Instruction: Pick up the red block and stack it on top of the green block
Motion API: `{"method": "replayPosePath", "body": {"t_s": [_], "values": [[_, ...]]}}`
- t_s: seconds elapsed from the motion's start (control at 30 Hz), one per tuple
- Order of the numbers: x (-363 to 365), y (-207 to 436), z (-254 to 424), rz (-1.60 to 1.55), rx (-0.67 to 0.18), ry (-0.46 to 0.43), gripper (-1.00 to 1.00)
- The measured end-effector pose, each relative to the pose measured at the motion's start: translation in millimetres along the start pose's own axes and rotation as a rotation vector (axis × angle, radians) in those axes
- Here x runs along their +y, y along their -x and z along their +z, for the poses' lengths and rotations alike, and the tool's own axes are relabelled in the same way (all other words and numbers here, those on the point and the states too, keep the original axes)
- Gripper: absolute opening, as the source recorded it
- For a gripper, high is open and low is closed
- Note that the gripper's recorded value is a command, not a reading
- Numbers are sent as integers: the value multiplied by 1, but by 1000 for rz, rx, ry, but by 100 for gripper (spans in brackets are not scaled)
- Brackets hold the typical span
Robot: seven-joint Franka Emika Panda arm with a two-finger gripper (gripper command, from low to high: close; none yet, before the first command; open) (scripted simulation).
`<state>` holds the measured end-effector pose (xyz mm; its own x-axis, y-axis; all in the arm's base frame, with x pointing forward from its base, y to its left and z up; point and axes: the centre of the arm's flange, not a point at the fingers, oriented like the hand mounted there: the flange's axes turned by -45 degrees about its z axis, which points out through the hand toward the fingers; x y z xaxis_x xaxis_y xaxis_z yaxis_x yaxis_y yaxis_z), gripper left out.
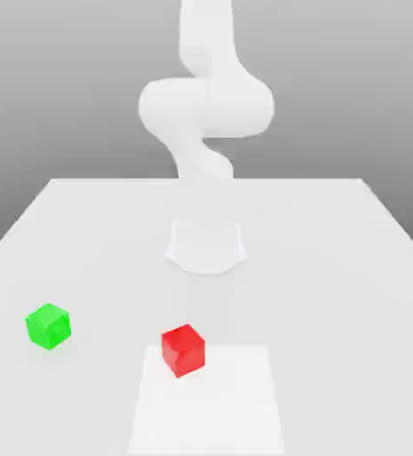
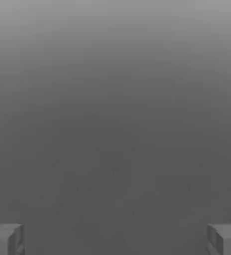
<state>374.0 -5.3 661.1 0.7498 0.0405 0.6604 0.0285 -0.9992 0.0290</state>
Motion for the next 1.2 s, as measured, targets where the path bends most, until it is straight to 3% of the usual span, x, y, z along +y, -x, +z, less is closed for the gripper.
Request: {"method": "replayPosePath", "body": {"t_s": [0.3,0.6,0.8,0.83,1.2], "values": [[14,114,199,-238,-332,-49,0],[17,316,320,-476,-672,-203,0],[15,364,361,-493,-697,-216,0],[15,368,364,-493,-697,-216,-100],[16,347,343,-492,-698,-218,-100]]}}
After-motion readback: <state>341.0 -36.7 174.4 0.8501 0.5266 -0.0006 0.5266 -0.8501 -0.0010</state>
